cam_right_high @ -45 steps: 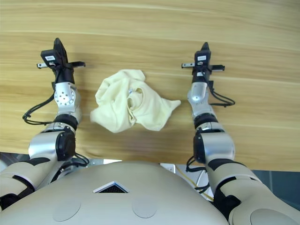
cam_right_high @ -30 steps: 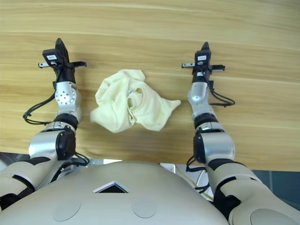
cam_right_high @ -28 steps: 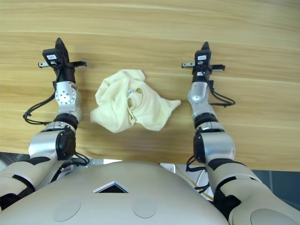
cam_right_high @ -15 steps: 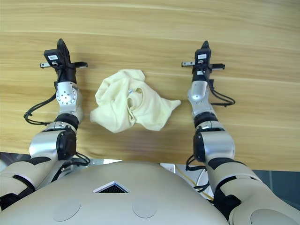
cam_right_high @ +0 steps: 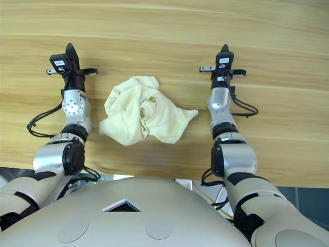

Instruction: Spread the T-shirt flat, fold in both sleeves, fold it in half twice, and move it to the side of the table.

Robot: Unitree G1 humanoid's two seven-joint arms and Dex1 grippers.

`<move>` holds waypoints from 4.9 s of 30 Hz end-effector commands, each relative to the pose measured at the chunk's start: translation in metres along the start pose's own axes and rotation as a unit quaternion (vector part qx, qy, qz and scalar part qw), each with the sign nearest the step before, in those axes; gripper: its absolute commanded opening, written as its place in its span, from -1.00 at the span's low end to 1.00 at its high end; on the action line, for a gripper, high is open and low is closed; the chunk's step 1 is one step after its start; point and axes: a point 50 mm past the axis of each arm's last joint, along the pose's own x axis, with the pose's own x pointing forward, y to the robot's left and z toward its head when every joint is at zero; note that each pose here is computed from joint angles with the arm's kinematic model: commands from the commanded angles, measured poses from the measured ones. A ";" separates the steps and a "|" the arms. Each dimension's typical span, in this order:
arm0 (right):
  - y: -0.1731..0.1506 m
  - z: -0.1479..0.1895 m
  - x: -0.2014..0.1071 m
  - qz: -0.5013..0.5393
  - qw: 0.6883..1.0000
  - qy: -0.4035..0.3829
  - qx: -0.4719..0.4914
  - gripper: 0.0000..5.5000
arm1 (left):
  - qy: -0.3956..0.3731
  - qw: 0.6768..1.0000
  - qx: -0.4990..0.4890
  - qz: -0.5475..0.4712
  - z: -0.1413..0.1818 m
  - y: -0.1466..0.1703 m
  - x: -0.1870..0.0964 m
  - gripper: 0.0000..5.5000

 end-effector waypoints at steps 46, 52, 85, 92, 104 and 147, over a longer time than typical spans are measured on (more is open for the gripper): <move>-0.056 -0.040 0.001 -0.030 0.968 0.179 -0.172 -0.99 | -0.059 0.898 0.156 -0.407 0.016 0.050 -0.060 -1.00; -0.059 -0.047 -0.006 -0.029 0.963 0.198 -0.178 -0.99 | -0.079 0.901 0.103 -0.414 0.028 0.059 -0.057 -1.00; -0.068 -0.059 -0.016 -0.020 0.947 0.232 -0.221 -0.99 | -0.053 0.735 0.289 -0.611 0.068 0.082 -0.100 -0.12; -0.075 -0.057 -0.013 -0.027 0.943 0.235 -0.234 -0.99 | -0.074 0.675 0.239 -0.695 0.082 0.047 -0.140 -0.12; -0.086 -0.054 -0.011 -0.059 0.949 0.224 -0.214 -0.99 | -0.065 0.702 0.249 -0.664 0.041 0.015 -0.127 -0.12; -0.077 -0.050 -0.008 -0.053 0.954 0.212 -0.205 -0.99 | -0.059 0.704 0.231 -0.669 0.043 0.019 -0.115 -0.37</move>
